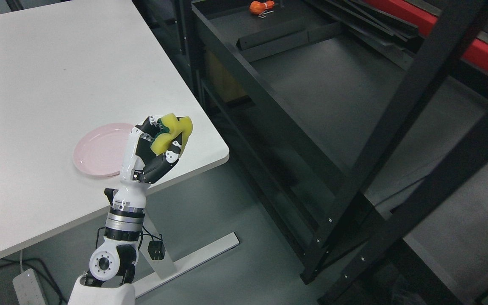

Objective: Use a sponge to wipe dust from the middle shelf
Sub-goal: 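Hold the sponge up while turning toward the black shelving unit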

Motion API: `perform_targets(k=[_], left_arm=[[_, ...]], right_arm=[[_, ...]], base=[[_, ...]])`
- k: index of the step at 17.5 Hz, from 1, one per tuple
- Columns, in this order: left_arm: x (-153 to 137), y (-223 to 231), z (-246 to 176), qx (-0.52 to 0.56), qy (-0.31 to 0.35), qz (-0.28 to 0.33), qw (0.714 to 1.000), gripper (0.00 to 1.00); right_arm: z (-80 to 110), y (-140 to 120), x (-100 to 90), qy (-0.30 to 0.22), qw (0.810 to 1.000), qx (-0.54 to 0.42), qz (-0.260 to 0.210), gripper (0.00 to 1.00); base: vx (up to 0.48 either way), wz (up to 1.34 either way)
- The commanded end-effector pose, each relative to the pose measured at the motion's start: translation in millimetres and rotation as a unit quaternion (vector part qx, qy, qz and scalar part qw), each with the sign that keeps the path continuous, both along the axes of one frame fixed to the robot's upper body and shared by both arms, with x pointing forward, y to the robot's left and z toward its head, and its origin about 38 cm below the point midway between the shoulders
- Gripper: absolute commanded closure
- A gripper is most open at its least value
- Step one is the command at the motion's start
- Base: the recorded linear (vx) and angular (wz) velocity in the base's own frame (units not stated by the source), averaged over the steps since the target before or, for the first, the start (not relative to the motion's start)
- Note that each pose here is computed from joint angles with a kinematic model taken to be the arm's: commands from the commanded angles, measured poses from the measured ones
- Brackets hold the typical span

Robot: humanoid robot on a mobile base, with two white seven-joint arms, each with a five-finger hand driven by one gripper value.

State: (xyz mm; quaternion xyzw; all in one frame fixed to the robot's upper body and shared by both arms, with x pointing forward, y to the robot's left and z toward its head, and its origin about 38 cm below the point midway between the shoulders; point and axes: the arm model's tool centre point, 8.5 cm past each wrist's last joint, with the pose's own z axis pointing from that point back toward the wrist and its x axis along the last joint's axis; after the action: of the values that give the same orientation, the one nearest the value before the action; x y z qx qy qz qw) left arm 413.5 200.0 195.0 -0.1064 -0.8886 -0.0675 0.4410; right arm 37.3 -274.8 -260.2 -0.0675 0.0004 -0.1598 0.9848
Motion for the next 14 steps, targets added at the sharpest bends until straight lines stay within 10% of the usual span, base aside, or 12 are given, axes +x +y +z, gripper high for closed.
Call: perform_targets(k=[1,14], left_arm=[[-11,-26,3,0.015,-0.009,-0.041,0.999,0.99],[-54,-135,-4,0.049,-0.016,-0.208,0.977,0.98]], right_arm=[[1.3,-12,6.1,-0.008,1.0,-0.01,0.001,0.0],[1.3,-12,6.1,-0.009,1.0,-0.01,0.0,0.0]], base=[[-0.254,-0.55],[-0.194,-0.73]])
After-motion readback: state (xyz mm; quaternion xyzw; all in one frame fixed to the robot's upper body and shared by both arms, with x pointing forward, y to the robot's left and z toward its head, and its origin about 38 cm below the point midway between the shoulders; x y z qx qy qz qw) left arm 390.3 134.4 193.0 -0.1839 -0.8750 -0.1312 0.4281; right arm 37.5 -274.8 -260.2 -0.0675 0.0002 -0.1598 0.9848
